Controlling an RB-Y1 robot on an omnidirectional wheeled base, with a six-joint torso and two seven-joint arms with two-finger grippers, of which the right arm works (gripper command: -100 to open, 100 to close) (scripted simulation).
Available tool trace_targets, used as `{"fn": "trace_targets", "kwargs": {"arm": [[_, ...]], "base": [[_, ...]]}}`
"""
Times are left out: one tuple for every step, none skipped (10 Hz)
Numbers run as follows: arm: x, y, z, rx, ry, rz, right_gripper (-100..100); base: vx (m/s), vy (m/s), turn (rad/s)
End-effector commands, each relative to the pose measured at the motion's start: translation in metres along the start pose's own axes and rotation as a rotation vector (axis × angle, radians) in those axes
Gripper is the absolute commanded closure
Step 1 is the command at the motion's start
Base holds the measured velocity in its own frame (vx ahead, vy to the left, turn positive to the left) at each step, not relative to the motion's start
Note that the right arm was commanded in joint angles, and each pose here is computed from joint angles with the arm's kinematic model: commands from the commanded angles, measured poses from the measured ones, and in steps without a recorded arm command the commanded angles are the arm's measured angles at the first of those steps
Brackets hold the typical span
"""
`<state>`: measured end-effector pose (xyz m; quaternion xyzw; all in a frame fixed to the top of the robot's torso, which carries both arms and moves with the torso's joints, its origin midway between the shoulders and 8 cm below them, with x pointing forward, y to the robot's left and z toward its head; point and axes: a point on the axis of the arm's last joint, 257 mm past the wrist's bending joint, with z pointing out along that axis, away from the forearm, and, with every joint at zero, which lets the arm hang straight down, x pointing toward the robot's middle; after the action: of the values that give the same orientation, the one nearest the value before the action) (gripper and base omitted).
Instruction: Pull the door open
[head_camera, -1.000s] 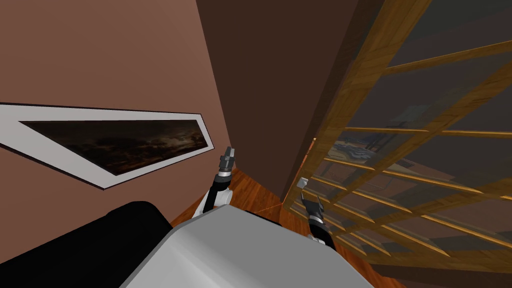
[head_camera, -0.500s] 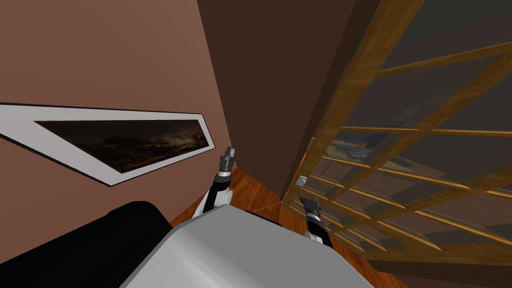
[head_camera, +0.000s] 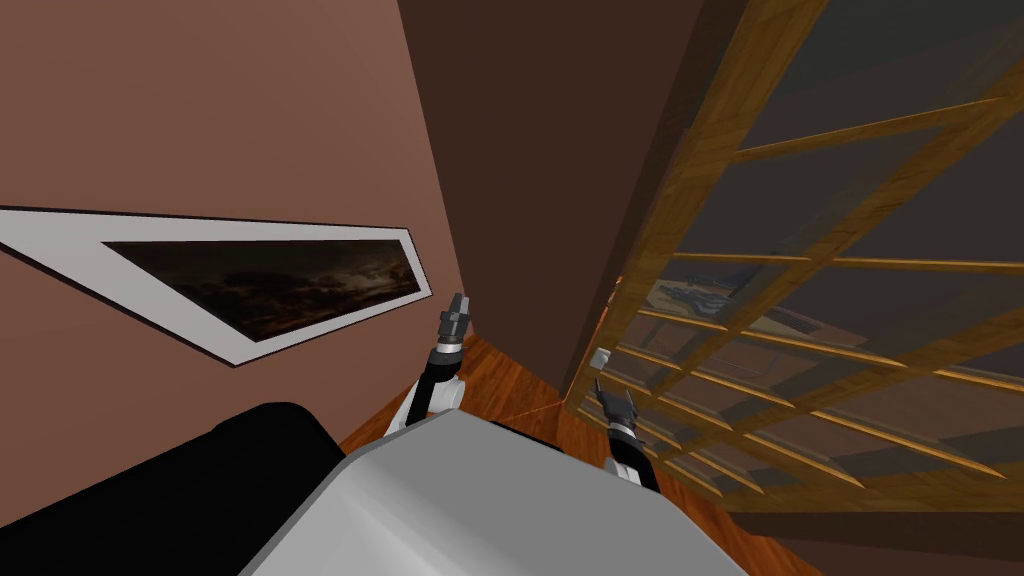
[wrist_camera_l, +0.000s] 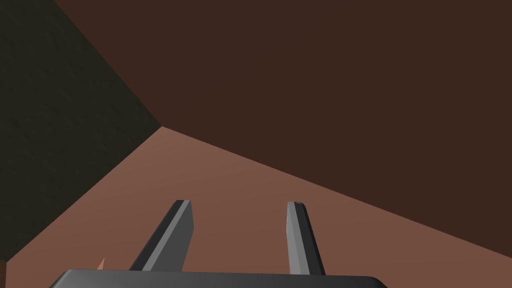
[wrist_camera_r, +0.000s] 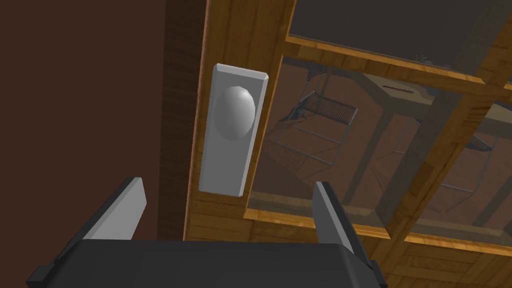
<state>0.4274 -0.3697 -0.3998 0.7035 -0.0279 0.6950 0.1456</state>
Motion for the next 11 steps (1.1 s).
{"fn": "trace_targets", "kwargs": {"arm": [[0.001, -0.004, 0.0015, 0.001, -0.003, 0.064, -100], [0.001, -0.006, 0.0021, 0.001, -0.005, 0.095, -100], [0.001, -0.008, 0.0027, 0.002, -0.006, 0.124, -100], [0.001, -0.01, 0.003, 0.002, -0.007, 0.144, -100], [0.002, -0.012, 0.0035, 0.002, -0.008, 0.167, -100], [0.001, -0.01, 0.0032, 0.002, -0.008, 0.151, -100], [-0.002, 0.002, 0.0013, -0.012, -0.01, 0.155, -100], [-0.003, 0.007, 0.0006, -0.017, -0.01, 0.155, -100], [-0.005, 0.018, -0.0011, -0.028, -0.011, 0.156, -100], [-0.007, 0.029, -0.003, -0.041, -0.012, 0.156, -100], [-0.008, 0.041, -0.005, -0.053, -0.013, 0.156, -100]], "base": [[-0.041, -0.003, 0.006], [-0.044, -0.006, 0.004], [-0.045, -0.008, 0.003], [-0.035, -0.006, 0.003], [-0.024, -0.008, 0.002], [-0.01, -0.004, 0.001], [0.125, -0.011, 0.077], [0.205, -0.017, 0.11], [0.206, -0.014, 0.124], [0.193, 0.027, 0.125], [0.218, 0.008, 0.116]]}}
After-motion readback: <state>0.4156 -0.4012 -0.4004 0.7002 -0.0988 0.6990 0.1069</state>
